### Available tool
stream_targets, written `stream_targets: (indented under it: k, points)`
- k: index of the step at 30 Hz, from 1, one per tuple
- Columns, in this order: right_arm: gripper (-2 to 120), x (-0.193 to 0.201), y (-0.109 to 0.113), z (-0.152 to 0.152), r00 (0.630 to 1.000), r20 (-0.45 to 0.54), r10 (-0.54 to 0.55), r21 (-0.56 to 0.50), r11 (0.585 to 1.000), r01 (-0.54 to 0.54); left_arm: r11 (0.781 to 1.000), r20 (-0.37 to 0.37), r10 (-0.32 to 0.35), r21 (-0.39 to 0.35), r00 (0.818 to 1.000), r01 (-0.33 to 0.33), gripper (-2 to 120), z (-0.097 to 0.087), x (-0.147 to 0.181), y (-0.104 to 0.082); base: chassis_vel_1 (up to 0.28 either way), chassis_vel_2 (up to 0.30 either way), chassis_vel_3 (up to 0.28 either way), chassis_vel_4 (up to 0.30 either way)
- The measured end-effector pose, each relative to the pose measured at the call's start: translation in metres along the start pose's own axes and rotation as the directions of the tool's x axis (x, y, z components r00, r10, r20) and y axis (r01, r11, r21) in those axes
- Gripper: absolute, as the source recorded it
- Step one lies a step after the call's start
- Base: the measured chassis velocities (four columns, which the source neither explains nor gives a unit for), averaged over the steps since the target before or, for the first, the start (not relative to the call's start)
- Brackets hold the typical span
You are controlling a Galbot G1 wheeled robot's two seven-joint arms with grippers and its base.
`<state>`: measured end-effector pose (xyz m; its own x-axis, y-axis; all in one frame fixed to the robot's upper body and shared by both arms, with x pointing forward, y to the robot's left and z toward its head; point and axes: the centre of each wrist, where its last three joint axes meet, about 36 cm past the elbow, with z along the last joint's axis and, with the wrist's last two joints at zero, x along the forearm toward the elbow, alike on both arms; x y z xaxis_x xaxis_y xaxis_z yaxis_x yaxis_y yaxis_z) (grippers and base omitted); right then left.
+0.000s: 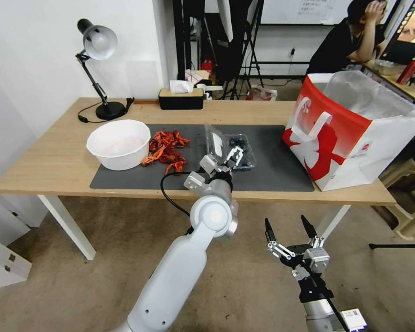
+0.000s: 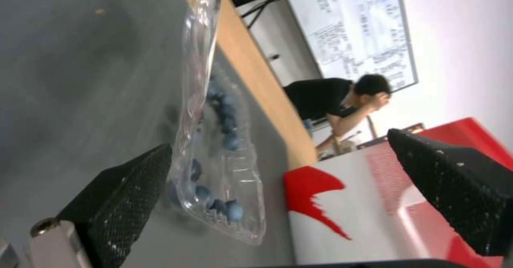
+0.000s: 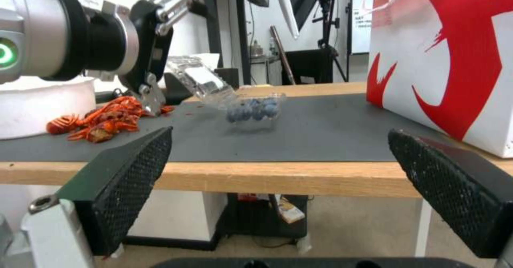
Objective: Close the takeout container lid, then place the container into the takeout bag.
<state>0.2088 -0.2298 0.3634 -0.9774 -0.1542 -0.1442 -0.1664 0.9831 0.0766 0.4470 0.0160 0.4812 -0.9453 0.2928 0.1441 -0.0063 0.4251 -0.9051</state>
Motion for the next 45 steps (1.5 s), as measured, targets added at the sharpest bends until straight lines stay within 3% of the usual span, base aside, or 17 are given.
stream_targets:
  k: [7, 25, 45]
  points:
    - [100, 0.0, 0.001, 0.001, 1.0, -0.001, 0.001, 0.002, 1.0, -0.001, 0.996, 0.001, 0.086, -0.03, 0.996, -0.086, 100, -0.005, 0.005, 0.005, 0.0, 0.0, 0.0, 0.0]
    - [100, 0.001, 0.0, 0.003, 1.0, -0.006, 0.003, 0.008, 1.0, -0.003, 0.979, -0.011, 0.182, -0.093, 0.983, -0.182, 100, -0.01, 0.001, 0.014, 0.0, 0.0, 0.0, 0.0]
    - [100, 0.002, -0.006, 0.008, 1.0, -0.012, 0.009, 0.017, 1.0, -0.009, 0.932, -0.081, 0.262, -0.237, 0.962, -0.274, 100, -0.008, -0.023, 0.022, 0.0, 0.0, 0.0, 0.0]
